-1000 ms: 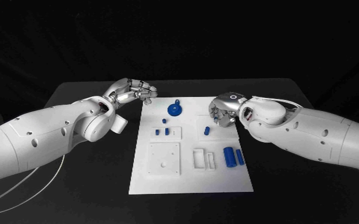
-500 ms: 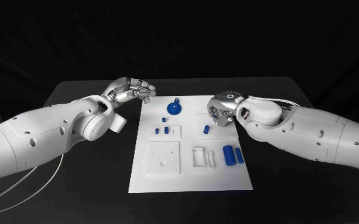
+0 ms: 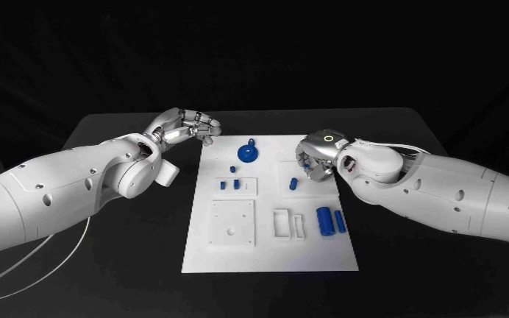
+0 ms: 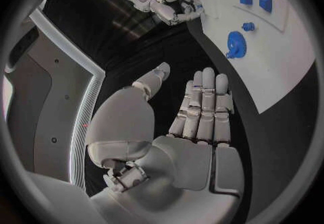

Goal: Assemble the parts on the task board

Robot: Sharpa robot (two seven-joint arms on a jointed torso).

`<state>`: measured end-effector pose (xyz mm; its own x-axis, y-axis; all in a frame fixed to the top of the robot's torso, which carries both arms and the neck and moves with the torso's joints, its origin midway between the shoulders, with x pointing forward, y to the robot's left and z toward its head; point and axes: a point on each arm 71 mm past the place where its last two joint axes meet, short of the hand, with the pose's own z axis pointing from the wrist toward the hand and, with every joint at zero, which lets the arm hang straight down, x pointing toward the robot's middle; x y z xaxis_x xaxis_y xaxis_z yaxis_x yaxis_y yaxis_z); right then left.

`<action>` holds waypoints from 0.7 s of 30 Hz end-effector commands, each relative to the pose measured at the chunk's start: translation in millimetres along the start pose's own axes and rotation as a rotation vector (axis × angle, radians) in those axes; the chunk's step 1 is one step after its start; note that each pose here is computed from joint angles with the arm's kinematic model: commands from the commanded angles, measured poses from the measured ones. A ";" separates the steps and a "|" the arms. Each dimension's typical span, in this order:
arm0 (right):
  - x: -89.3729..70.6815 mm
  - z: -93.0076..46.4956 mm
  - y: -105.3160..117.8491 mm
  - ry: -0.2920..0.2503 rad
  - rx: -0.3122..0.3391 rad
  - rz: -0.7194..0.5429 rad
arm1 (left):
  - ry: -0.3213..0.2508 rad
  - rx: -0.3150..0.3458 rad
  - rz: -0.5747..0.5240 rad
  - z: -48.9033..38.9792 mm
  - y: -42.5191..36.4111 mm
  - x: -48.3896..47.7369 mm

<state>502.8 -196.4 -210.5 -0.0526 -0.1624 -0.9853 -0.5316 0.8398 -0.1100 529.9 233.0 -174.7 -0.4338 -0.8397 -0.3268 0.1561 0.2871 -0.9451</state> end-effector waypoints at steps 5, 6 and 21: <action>2.4 -1.8 -3.9 0.008 0.000 0.015 | 0.013 0.007 0.000 1.0 -1.4 2.0; 0.9 -1.6 -4.8 0.004 0.001 0.016 | 0.013 0.007 0.000 1.0 -1.3 1.9; -21.5 3.1 -12.1 0.007 0.022 0.075 | 0.008 0.004 0.002 1.7 -0.4 0.4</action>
<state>512.0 -199.8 -186.7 -0.0441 -0.0983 -0.9942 -0.5190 0.8526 -0.0613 531.4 233.8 -175.3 -0.4303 -0.8406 -0.3291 0.1529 0.2914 -0.9443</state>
